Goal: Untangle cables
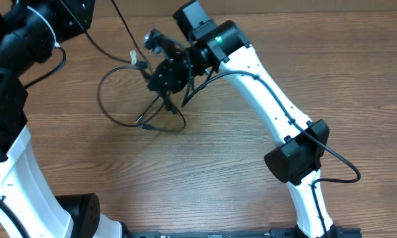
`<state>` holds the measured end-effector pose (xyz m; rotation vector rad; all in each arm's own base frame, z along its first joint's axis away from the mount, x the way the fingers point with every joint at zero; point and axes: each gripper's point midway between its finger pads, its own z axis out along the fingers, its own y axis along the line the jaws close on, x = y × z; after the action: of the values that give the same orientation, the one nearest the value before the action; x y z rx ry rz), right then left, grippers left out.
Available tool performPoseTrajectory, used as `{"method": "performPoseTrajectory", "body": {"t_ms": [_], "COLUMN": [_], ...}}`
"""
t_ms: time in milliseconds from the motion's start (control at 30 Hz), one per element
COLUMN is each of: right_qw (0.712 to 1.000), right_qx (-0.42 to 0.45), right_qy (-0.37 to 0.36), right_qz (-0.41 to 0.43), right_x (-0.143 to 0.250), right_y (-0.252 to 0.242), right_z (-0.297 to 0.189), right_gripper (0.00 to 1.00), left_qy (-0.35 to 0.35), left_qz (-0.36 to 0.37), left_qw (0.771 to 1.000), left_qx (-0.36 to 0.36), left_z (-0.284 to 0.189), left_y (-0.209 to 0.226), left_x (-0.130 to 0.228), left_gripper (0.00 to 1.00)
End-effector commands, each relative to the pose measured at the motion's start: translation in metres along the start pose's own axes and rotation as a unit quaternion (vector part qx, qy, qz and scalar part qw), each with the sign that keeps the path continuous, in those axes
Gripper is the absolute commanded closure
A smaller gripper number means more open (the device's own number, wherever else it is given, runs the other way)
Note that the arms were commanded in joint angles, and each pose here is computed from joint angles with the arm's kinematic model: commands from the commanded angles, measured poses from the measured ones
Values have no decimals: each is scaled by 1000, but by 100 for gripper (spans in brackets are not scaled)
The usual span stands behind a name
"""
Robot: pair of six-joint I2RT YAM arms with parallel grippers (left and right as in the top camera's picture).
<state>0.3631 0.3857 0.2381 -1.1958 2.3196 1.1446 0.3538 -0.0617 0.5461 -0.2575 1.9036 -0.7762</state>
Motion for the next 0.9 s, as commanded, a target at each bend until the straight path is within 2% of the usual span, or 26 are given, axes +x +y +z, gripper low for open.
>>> {"method": "performPoseTrajectory", "body": {"t_ms": [0, 233, 467, 567, 633, 733, 800, 867], "right_qw": [994, 948, 894, 880, 882, 878, 871, 865], "right_qx": [78, 215, 251, 260, 256, 255, 253, 251], "right_qy": [-17, -34, -64, -72, -73, -77, -85, -95], "right_qz": [70, 232, 365, 392, 390, 397, 413, 424], "right_x": [1, 30, 47, 49, 48, 48, 46, 43], "right_y": [-29, -67, -64, -62, -59, -58, -59, -60], "right_z": [-42, -122, -157, -161, -161, -162, -162, -162], "right_gripper": [96, 96, 96, 96, 96, 96, 96, 96], "left_qy": [-22, 32, 135, 192, 223, 266, 282, 291], "left_qz": [14, 9, 20, 36, 43, 76, 92, 101], "left_qw": [996, 970, 952, 953, 957, 959, 955, 951], "left_qx": [-89, -239, -275, -230, -180, -59, 7, 36], "left_z": [-1, 14, 60, 87, 102, 117, 119, 116], "left_y": [34, 106, 150, 152, 144, 116, 98, 91], "left_x": [-6, 17, 51, 70, 81, 97, 105, 110], "left_gripper": [96, 96, 96, 94, 83, 60, 55, 53]}}
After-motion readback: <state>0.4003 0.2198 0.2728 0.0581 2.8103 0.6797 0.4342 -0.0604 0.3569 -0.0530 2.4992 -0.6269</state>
